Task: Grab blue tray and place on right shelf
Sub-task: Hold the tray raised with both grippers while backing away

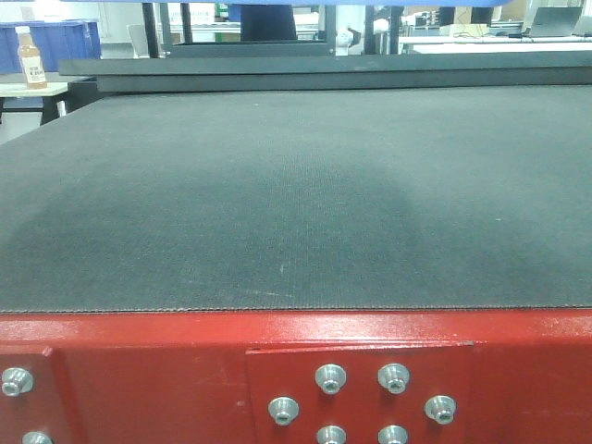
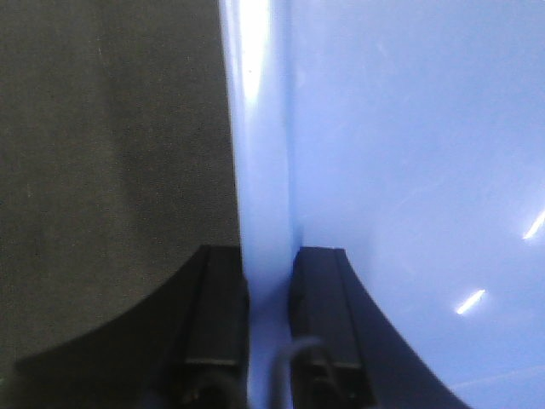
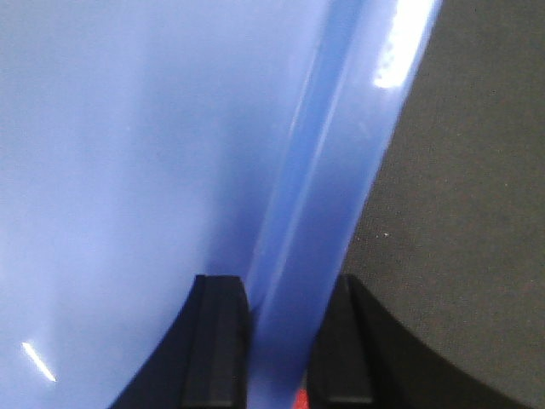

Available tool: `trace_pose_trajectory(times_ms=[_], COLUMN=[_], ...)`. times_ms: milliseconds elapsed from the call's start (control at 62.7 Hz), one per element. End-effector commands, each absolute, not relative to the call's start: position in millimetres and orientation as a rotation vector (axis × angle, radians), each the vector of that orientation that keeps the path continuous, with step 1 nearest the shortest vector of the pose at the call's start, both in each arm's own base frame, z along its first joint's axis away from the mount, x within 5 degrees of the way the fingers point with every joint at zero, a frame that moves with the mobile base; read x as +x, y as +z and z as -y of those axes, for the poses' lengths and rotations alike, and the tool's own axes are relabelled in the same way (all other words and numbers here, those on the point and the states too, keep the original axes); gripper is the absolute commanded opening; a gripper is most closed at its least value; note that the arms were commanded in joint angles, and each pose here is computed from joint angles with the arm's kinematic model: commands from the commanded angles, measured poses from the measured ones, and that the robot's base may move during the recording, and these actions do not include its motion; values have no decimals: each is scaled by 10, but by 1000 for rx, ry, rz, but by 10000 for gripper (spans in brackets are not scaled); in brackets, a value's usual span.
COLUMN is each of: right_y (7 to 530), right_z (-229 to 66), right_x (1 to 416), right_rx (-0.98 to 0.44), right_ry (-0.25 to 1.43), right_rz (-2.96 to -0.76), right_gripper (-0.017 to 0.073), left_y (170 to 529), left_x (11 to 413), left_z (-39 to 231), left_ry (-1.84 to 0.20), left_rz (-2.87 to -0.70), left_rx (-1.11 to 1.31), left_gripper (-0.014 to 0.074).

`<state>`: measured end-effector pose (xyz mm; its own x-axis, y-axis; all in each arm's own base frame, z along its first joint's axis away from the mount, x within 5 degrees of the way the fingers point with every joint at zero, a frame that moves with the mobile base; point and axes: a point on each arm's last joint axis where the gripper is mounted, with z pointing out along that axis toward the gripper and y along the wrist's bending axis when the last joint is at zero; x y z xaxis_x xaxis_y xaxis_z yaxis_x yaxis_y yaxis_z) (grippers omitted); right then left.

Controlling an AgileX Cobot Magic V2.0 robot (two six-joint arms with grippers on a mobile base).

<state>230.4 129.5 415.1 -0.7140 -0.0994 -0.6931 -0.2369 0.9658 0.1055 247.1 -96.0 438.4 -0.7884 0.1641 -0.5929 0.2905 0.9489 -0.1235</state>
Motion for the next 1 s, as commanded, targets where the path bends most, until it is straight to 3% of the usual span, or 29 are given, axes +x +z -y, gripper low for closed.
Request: trace_pose_trajectory(times_ms=[0,988], right_y=[4325,4324], right_z=[-1236,-1238], right_x=[2291,2294], right_rx=[-275,-275], right_ry=[209,209], right_rz=[-2250,-2250], right_gripper=[68,68], left_y=[4564,4565], left_x=[2365,2360], left_z=[966,979], left_ry=[-300,-320], left_rz=[-2394,-2395], left_rx=[358,358], left_gripper=[-48,-48])
